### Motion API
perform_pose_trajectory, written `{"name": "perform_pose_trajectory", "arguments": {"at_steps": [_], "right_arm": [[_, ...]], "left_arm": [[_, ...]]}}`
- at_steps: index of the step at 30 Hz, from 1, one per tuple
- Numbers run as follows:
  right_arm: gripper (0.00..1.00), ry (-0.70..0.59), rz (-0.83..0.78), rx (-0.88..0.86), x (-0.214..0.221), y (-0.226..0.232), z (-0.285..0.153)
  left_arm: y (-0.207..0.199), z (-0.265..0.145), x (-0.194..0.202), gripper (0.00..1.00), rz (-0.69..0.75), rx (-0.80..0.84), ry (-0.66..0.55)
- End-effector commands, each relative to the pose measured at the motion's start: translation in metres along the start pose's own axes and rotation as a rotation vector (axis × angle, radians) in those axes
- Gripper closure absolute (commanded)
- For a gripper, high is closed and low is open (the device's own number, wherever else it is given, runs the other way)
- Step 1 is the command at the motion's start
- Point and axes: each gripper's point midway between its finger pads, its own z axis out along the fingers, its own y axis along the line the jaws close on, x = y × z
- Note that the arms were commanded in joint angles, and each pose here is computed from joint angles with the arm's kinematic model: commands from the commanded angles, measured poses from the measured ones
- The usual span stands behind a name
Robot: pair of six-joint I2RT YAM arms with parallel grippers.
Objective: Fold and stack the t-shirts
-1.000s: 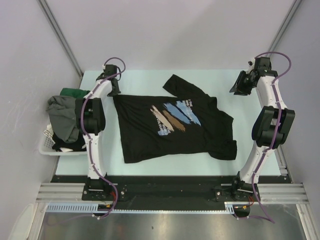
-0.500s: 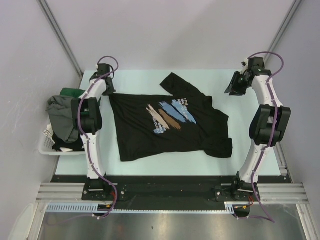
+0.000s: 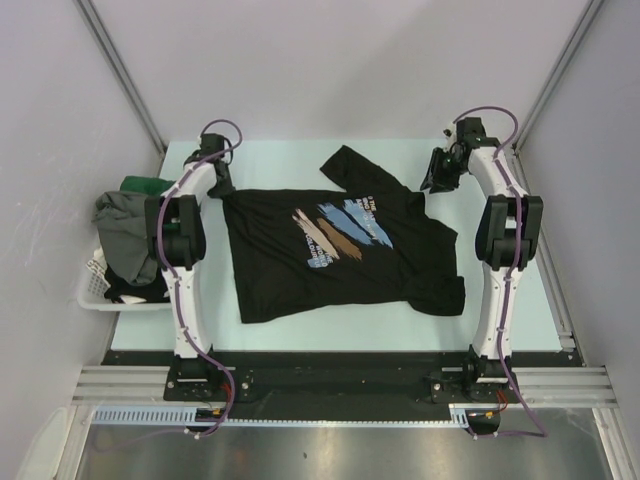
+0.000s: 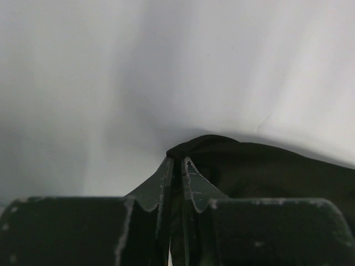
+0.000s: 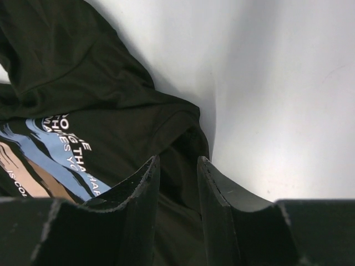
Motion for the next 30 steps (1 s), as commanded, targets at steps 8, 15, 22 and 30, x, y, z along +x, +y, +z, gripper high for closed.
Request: {"name": "perform_pose_trajectory", "arguments": {"at_steps": [8,15,22,30], "right_arm": [[0.61,-0.046,-0.026,-0.010,-0.013,-0.006,0.003],[0.60,-0.025,-0.019,-0.019,-0.009,-0.012,0.016],[0.60,-0.017,-0.010,-0.033,-0.008,-0.015,0.031],[0.60,-0.013,0.001,-0.051,-0.009,-0.014,0.039]], "left_arm": [[0.002,-0.032,-0.028,0.85,0.023,0.000,-0.090],[0.004,-0.039,-0.032,0.82,0.024,-0.004,-0.102],[-0.008,-0.051,-0.035,0.81,0.049,0.006,-0.118],[-0.012,-0.050,-0.033,0.80,0.065,0.002,-0.113]]}}
